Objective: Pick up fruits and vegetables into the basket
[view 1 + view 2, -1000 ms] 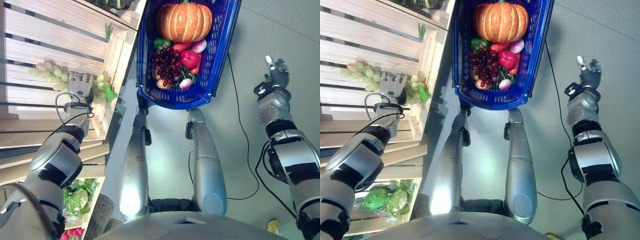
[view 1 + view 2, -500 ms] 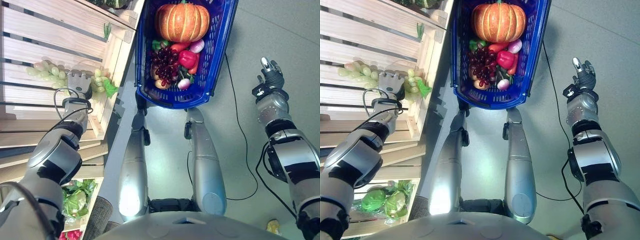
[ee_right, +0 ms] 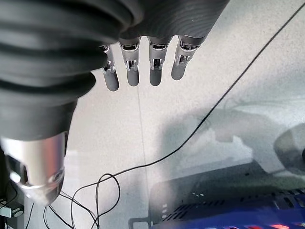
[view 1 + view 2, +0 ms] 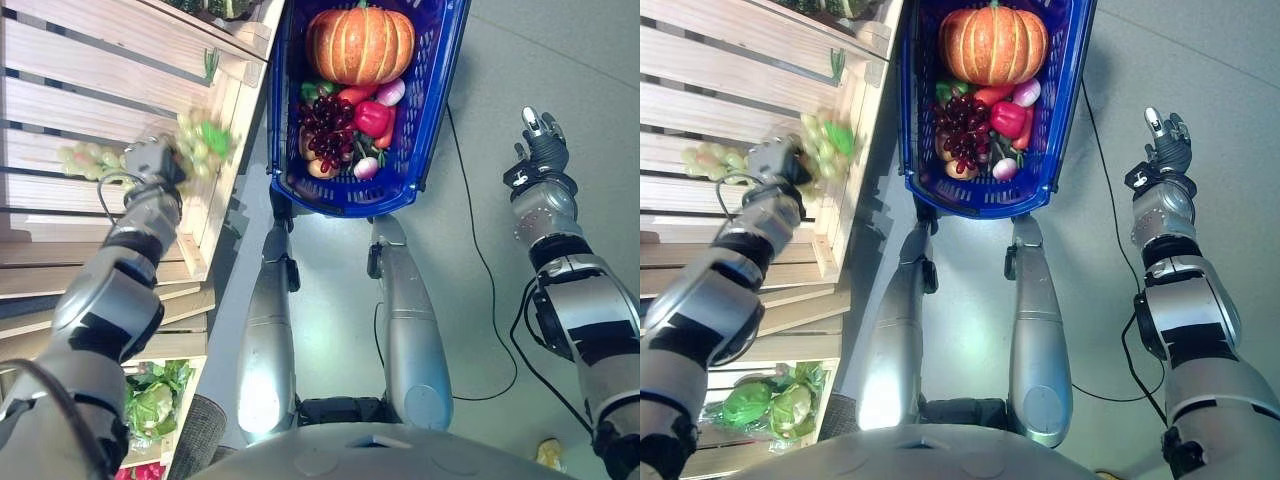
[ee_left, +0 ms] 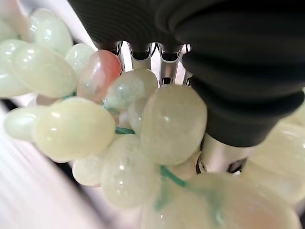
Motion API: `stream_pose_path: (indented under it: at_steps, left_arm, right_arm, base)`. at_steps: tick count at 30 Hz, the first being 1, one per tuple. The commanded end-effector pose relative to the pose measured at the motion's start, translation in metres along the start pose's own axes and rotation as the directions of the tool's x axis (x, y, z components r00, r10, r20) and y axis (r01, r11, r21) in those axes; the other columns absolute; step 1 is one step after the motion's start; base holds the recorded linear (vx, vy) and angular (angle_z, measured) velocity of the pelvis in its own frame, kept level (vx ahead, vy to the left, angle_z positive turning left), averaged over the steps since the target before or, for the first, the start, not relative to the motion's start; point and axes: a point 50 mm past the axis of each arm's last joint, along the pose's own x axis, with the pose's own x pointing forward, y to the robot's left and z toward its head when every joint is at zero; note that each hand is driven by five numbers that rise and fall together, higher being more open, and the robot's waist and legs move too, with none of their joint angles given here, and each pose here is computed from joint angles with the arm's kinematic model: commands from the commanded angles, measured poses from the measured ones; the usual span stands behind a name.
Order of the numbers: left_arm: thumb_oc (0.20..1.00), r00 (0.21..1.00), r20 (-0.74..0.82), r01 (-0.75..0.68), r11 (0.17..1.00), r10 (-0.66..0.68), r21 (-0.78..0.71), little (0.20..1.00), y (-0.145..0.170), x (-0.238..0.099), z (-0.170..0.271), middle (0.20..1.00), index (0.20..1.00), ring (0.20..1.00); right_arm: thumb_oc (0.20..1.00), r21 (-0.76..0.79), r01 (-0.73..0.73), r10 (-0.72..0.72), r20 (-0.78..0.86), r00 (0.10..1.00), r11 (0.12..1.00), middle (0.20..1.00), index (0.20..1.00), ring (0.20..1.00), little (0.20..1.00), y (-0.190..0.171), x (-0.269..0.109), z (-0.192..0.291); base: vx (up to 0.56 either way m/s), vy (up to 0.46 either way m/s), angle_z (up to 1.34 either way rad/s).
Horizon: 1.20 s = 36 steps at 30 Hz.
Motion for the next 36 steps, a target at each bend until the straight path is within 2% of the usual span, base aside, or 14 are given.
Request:
stream_pose_path:
  at_steps: [1, 2, 3, 4, 6, 7, 11, 13, 15, 16, 20, 25, 29, 36]
  left_arm:
    - [0.2, 0.98, -0.126, 0.076, 0.88, -0.152, -0.468, 0.2, -0.007, -0.011, -0.051, 0.2, 0.2, 0.2]
    - [0.2, 0.985, -0.092, 0.071, 0.82, -0.149, -0.568, 0.2, -0.004, -0.01, -0.049, 0.2, 0.2, 0.2]
    - [0.2, 0.984, -0.093, 0.07, 0.819, -0.149, -0.569, 0.2, -0.004, -0.01, -0.05, 0.2, 0.2, 0.2]
    - [0.2, 0.987, -0.058, 0.074, 0.739, -0.151, -0.67, 0.2, -0.003, -0.01, -0.048, 0.2, 0.2, 0.2]
    - [0.2, 0.992, -0.007, 0.078, 0.64, -0.129, -0.765, 0.2, -0.001, -0.011, -0.045, 0.2, 0.2, 0.2]
    - [0.2, 0.994, 0.028, 0.085, 0.561, -0.11, -0.824, 0.2, 0.0, -0.012, -0.041, 0.2, 0.2, 0.2]
    - [0.2, 0.993, 0.089, 0.111, 0.437, -0.071, -0.893, 0.2, 0.002, -0.012, -0.029, 0.2, 0.2, 0.2]
    - [0.2, 0.99, 0.137, 0.137, 0.34, -0.025, -0.93, 0.2, 0.006, -0.012, -0.018, 0.2, 0.2, 0.2]
    - [0.2, 0.987, 0.159, 0.154, 0.316, -0.01, -0.936, 0.2, 0.007, -0.013, -0.014, 0.2, 0.2, 0.2]
    - [0.2, 0.977, 0.209, 0.194, 0.275, 0.029, -0.942, 0.2, 0.009, -0.016, -0.002, 0.2, 0.2, 0.2]
    - [0.2, 0.944, 0.307, 0.276, 0.224, 0.119, -0.935, 0.2, 0.015, -0.024, 0.01, 0.2, 0.2, 0.2]
    - [0.2, 0.852, 0.456, 0.428, 0.158, 0.257, -0.89, 0.2, 0.02, -0.044, 0.025, 0.2, 0.2, 0.2]
    - [0.2, 0.748, 0.57, 0.556, 0.147, 0.34, -0.818, 0.2, 0.021, -0.067, 0.05, 0.2, 0.2, 0.2]
    - [0.2, 0.591, 0.713, 0.705, 0.189, 0.377, -0.684, 0.2, 0.028, -0.094, 0.089, 0.2, 0.2, 0.2]
  right_arm:
    - [1.0, 0.011, -0.012, 0.012, 0.035, 0.999, 1.0, 1.0, 1.0, 1.0, 1.0, -0.009, -0.008, -0.01]
    - [1.0, 0.006, -0.026, 0.025, 0.044, 0.999, 1.0, 1.0, 1.0, 1.0, 1.0, -0.008, -0.008, -0.01]
    - [1.0, 0.005, -0.026, 0.026, 0.043, 0.999, 1.0, 1.0, 1.0, 1.0, 1.0, -0.008, -0.008, -0.01]
    - [1.0, 0.001, -0.043, 0.042, 0.052, 0.998, 0.999, 1.0, 1.0, 1.0, 1.0, -0.007, -0.01, -0.011]
    - [1.0, 0.004, -0.067, 0.066, 0.068, 0.995, 0.998, 1.0, 1.0, 1.0, 1.0, -0.003, -0.012, -0.013]
    - [1.0, 0.0, -0.089, 0.088, 0.081, 0.993, 0.996, 1.0, 1.0, 1.0, 1.0, 0.002, -0.014, -0.013]
    - [1.0, -0.05, -0.134, 0.139, 0.118, 0.983, 0.99, 1.0, 1.0, 1.0, 1.0, 0.016, -0.015, -0.008]
    - [1.0, -0.132, -0.178, 0.198, 0.162, 0.967, 0.975, 1.0, 1.0, 1.0, 1.0, 0.03, -0.018, -0.002]
    - [1.0, -0.189, -0.196, 0.231, 0.187, 0.955, 0.962, 1.0, 1.0, 1.0, 1.0, 0.038, -0.021, 0.001]
    - [1.0, -0.26, -0.245, 0.306, 0.229, 0.924, 0.934, 1.0, 1.0, 1.0, 1.0, 0.058, -0.028, 0.008]
    - [1.0, -0.367, -0.322, 0.437, 0.294, 0.85, 0.873, 1.0, 1.0, 1.0, 1.0, 0.081, -0.049, 0.013]
    - [1.0, -0.497, -0.401, 0.599, 0.344, 0.723, 0.77, 1.0, 1.0, 1.0, 1.0, 0.103, -0.084, 0.01]
    - [1.0, -0.586, -0.448, 0.71, 0.353, 0.61, 0.675, 1.0, 1.0, 1.0, 1.0, 0.121, -0.11, 0.013]
    - [1.0, -0.586, -0.57, 0.813, 0.336, 0.477, 0.576, 1.0, 1.0, 1.0, 1.0, 0.143, -0.132, 0.022]
  base:
    - [0.0, 0.0, 0.0]
    - [0.01, 0.007, 0.03]
    - [0.01, 0.001, 0.04]
    - [0.01, -0.003, 0.03]
    - [0.02, -0.015, 0.06]
    - [0.01, -0.022, 0.05]
    - [0.0, -0.004, 0.01]
    - [0.0, 0.0, 0.0]
    - [0.0, 0.0, 0.0]
    - [0.0, 0.0, 0.0]
    - [0.0, 0.0, 0.0]
    - [0.0, 0.0, 0.0]
    - [0.0, 0.0, 0.0]
    - [0.0, 0.0, 0.0]
